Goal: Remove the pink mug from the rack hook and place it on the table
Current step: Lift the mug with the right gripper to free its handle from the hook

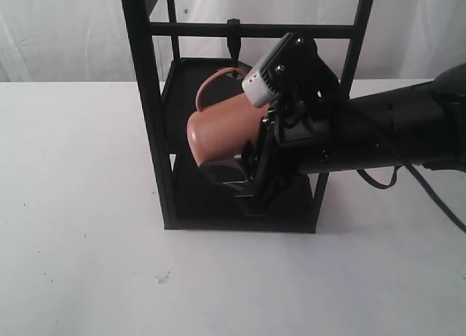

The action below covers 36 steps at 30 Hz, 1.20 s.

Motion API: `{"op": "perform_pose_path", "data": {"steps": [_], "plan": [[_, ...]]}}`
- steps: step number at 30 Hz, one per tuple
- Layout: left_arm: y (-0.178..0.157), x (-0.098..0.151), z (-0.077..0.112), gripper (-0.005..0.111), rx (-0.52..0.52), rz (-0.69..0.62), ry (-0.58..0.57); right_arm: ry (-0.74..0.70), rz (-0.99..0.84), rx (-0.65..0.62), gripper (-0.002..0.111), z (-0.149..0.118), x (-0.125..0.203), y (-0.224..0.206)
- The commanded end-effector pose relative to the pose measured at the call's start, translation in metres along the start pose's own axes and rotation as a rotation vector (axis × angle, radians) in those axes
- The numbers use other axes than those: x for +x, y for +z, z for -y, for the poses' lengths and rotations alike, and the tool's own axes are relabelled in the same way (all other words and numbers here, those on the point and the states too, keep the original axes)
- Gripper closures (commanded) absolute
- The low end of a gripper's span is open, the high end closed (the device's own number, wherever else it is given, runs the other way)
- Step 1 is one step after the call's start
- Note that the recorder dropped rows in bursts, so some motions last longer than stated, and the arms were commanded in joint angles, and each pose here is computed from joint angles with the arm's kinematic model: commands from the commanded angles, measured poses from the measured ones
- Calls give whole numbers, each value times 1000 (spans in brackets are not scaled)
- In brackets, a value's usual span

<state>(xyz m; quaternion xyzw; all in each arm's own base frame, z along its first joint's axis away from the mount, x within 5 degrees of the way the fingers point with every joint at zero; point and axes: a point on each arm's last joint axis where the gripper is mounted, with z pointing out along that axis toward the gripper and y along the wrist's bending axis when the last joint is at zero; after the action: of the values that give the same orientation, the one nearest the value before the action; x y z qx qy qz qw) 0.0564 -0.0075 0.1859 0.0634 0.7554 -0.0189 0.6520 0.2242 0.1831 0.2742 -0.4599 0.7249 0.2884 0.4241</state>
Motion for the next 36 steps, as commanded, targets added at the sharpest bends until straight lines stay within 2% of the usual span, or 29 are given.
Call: {"op": "perform_pose_path", "data": {"steps": [1,2,3,4,5,23,36], "plan": [[0,1,0,107,-2,-2,-6,15,24,-10,71,-1,-3,0],[0,1,0,107,-2,-2,-6,19,26,-15,84,-2,-3,0],[0,1,0,107,-2,-2,-6,10,27,-22,91,-2,-3,0],[0,1,0,107,-2,-2,-6,-9,28,-28,104,-3,-3,0],[0,1,0,107,-2,-2,-6,-9,28,-28,108,-3,-3,0],[0,1,0,107,-2,-2,-6,-95,64,17,108,-5,-12,-13],[0,1,0,107,-2,-2,-6,-101,73,13,108,-7,-14,-15]]}}
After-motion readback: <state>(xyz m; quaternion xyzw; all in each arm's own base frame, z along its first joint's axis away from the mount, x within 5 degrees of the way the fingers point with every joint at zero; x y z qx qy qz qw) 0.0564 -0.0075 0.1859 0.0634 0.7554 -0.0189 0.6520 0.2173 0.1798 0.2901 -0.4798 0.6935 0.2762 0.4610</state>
